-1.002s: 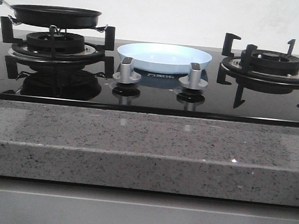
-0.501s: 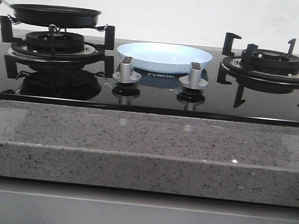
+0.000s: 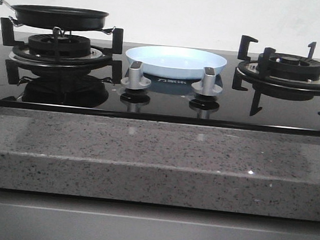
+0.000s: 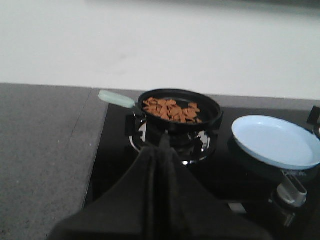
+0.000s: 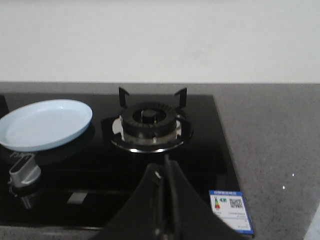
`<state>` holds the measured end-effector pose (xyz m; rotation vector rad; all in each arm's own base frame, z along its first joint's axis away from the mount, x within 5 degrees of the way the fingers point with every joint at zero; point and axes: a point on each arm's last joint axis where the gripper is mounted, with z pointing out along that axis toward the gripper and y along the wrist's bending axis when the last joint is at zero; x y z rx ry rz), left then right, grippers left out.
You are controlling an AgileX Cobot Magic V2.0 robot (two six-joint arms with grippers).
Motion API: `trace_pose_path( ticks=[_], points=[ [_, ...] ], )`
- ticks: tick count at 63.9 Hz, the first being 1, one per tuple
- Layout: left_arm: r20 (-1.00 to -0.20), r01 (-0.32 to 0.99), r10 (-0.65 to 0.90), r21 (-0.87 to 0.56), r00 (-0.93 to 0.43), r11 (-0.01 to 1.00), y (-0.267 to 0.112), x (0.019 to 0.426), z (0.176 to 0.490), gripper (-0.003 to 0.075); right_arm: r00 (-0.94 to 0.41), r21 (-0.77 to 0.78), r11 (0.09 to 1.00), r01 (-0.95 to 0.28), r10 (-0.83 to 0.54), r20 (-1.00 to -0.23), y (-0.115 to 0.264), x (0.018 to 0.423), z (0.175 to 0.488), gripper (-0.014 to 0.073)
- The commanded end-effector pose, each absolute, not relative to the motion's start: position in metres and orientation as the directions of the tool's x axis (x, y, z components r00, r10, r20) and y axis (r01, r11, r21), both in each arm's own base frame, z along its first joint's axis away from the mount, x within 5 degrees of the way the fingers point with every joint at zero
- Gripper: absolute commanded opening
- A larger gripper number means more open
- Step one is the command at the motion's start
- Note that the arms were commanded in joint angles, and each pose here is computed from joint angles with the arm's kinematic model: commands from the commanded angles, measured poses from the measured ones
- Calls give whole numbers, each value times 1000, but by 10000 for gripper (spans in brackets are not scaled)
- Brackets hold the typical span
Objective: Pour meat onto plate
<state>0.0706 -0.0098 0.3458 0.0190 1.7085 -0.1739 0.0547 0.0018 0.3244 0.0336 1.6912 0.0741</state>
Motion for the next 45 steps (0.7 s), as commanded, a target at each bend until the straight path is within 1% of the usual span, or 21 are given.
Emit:
trace_pose_path(
  ticks=[1, 8, 25, 29, 32, 36, 39, 41, 42, 43, 45],
  points=[
    [-988, 120, -98, -112, -121, 986, -11, 82, 358, -20, -136, 52, 999, -11, 50, -989, 1, 65, 334, -68],
    [-982, 114, -94, -113, -166, 987, -12, 94, 354, -20, -198, 52, 999, -8, 49, -979, 1, 73, 328, -68],
    [-961, 105, -92, -122, -259, 987, -15, 113, 344, -20, -224, 50, 999, -7, 48, -973, 1, 79, 326, -65],
    [-959, 103, -91, -123, -268, 987, -15, 116, 343, -18, -224, 40, 999, -9, 37, -974, 1, 79, 326, -36],
    [-958, 101, -80, -112, -276, 989, -15, 119, 341, 2, -224, 34, 999, -10, 31, -974, 1, 79, 326, 22],
    [-956, 98, -67, -98, -287, 990, -15, 121, 340, 73, -224, 34, 999, -10, 31, -974, 1, 79, 326, 141],
    [-955, 97, -57, -88, -291, 991, -14, 122, 339, 172, -224, 34, 999, -10, 31, -974, 1, 79, 326, 275],
    [-954, 96, -56, -88, -295, 991, -14, 123, 339, 230, -223, 34, 999, -11, 31, -974, 1, 79, 326, 342],
    [-954, 96, -56, -88, -295, 991, -14, 124, 339, 260, -223, 34, 999, -11, 31, -974, 1, 79, 326, 389],
    [-953, 96, -56, -88, -297, 991, -14, 124, 338, 304, -223, 34, 999, -11, 31, -974, 1, 79, 326, 417],
    [-953, 96, -56, -88, -299, 991, -14, 124, 338, 360, -223, 34, 999, -11, 31, -974, 1, 79, 326, 465]
  ],
)
